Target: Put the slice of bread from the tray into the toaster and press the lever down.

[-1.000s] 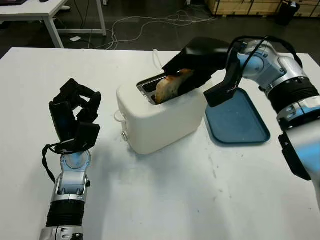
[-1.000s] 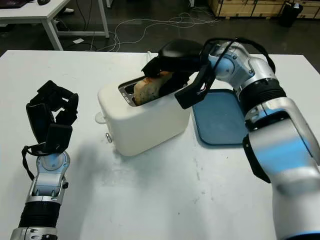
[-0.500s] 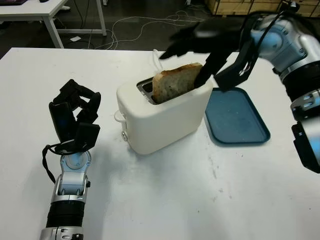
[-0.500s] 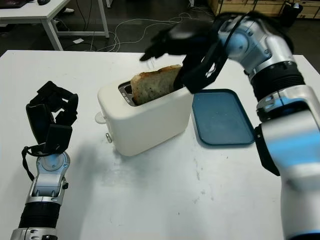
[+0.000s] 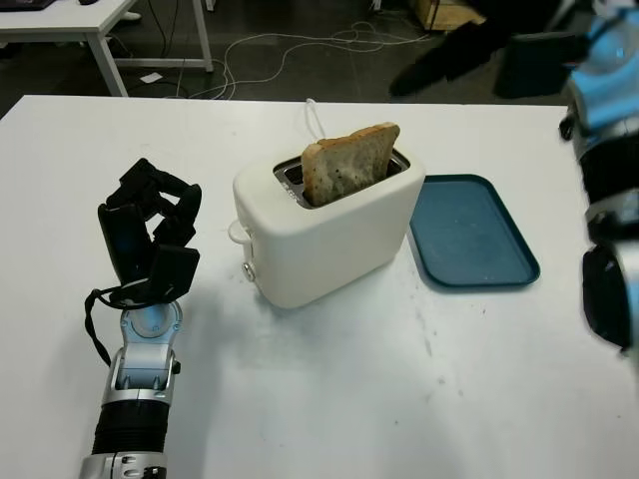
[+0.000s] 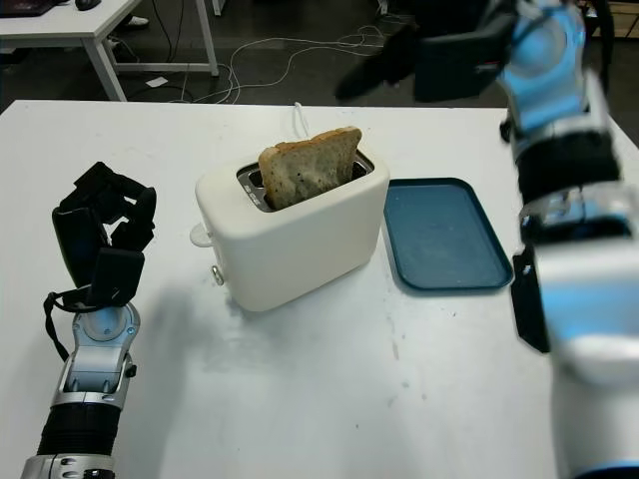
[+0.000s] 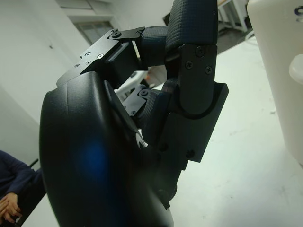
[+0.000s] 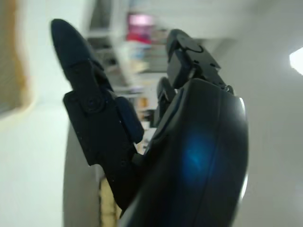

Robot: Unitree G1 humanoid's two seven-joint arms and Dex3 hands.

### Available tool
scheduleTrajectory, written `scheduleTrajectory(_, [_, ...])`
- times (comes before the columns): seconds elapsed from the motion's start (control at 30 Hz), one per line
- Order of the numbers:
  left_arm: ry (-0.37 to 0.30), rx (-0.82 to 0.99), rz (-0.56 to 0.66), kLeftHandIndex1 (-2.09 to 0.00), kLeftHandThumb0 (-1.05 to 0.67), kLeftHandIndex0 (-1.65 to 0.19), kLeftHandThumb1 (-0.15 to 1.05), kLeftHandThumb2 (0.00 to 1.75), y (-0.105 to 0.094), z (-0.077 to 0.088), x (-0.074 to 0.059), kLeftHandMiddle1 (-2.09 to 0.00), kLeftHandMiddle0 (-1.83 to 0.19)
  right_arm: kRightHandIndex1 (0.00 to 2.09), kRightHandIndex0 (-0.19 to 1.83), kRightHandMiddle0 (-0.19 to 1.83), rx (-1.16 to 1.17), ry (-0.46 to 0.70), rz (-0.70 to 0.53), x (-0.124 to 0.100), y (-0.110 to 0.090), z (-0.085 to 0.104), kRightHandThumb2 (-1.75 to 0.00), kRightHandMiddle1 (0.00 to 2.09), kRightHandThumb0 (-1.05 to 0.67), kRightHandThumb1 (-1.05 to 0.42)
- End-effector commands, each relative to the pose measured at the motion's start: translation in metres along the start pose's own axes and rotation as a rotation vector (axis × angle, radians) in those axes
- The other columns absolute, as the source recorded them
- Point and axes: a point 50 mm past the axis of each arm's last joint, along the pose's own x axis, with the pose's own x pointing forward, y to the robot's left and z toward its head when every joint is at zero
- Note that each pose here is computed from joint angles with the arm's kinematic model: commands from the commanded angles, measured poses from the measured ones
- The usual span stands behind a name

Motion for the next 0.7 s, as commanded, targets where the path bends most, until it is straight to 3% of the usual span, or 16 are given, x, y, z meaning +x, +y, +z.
scheduleTrajectory(0.0, [-0.008, -0.009, -0.009, -1.47, -0.99, -0.85, 0.92, 0.31, -0.001, 0.001, 0.0, -1.6, -1.0, 0.88, 0.59, 0.84, 0.074, 0.029, -0.101, -0.016, 0.01, -0.009, -0.09, 0.22, -0.53, -0.92])
scheduleTrajectory(0.27, [-0.015, -0.011, -0.024, -1.46, -0.97, -0.84, 0.92, 0.3, -0.003, 0.002, 0.003, -1.59, -0.99, 0.85, 0.76, 0.91, 0.344, 0.203, -0.312, -0.089, 0.066, -0.032, -0.19, 0.2, -0.47, -0.92])
scheduleTrajectory(0.47, [-0.02, -0.009, -0.043, -1.44, -0.98, -0.87, 0.92, 0.31, -0.007, 0.004, 0.005, -1.57, -1.01, 0.76, 0.82, 0.96, 0.369, 0.318, -0.479, -0.136, 0.106, -0.024, -0.29, 0.15, -0.42, -0.92])
scheduleTrajectory(0.67, [-0.022, -0.021, -0.049, -1.44, -0.97, -0.86, 0.92, 0.32, -0.009, 0.004, 0.005, -1.57, -1.01, 0.78, 0.85, 0.99, 0.372, 0.401, -0.699, -0.16, 0.132, -0.011, -0.31, 0.14, -0.38, -0.92])
